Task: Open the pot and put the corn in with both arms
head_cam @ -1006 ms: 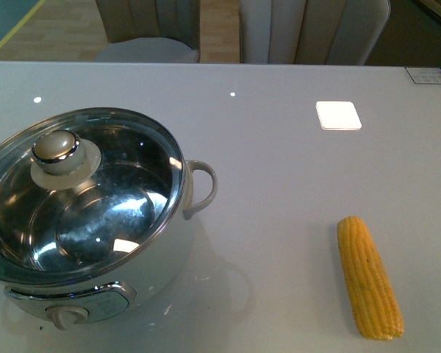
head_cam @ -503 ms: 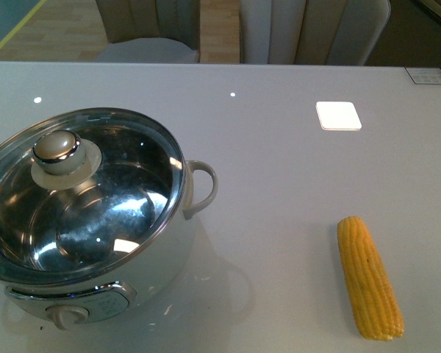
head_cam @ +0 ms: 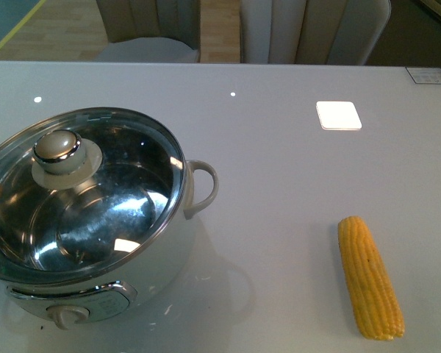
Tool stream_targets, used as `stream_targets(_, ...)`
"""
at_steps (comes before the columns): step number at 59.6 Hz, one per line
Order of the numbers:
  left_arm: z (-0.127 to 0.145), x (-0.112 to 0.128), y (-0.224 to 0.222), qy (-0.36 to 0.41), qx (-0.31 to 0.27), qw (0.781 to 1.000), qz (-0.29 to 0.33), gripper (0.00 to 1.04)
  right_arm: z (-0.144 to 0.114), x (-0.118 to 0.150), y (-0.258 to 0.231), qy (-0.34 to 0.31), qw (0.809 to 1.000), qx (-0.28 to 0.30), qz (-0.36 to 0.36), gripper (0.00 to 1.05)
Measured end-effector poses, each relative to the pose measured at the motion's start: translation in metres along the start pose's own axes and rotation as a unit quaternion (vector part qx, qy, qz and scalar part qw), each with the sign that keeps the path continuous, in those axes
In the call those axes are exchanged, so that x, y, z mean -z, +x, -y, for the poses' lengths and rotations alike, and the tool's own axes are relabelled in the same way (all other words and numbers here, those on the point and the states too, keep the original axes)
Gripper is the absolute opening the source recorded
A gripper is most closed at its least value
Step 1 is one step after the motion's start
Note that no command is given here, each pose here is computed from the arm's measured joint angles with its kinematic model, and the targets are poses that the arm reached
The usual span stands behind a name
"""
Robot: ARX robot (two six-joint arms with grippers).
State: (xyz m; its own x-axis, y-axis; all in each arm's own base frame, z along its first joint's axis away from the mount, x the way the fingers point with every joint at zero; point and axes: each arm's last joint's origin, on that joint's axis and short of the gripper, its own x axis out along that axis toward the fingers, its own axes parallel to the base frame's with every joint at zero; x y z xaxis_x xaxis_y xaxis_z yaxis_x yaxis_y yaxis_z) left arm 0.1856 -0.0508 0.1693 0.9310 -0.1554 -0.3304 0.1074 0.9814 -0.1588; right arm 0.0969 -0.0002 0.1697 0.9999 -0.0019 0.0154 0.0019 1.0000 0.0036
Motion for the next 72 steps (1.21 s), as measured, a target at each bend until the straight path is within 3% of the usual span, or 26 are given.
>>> stream_targets(10,0.009,0.011,0.049,0.037,0.003,0.999,-0.009,0.98,0.0,0.0,0.0,0.0,1.0,0.0,0.0,0.96)
stream_targets(19,0.002,0.036,0.093,0.07,-0.018,0.996,-0.058,0.98,0.0,0.0,0.0,0.0,1.0,0.0,0.0,0.96)
stream_targets(53,0.002,0.062,0.131,0.074,-0.026,0.993,-0.084,0.97,0.0,0.0,0.0,0.0,1.0,0.0,0.0,0.96)
stream_targets(55,0.002,0.062,0.131,0.074,-0.026,0.993,-0.083,0.96,0.0,0.0,0.0,0.0,1.0,0.0,0.0,0.96)
stream_targets(72,0.004,0.062,0.132,0.076,-0.031,0.994,-0.074,0.49,0.0,0.0,0.0,0.0,1.0,0.0,0.0,0.96)
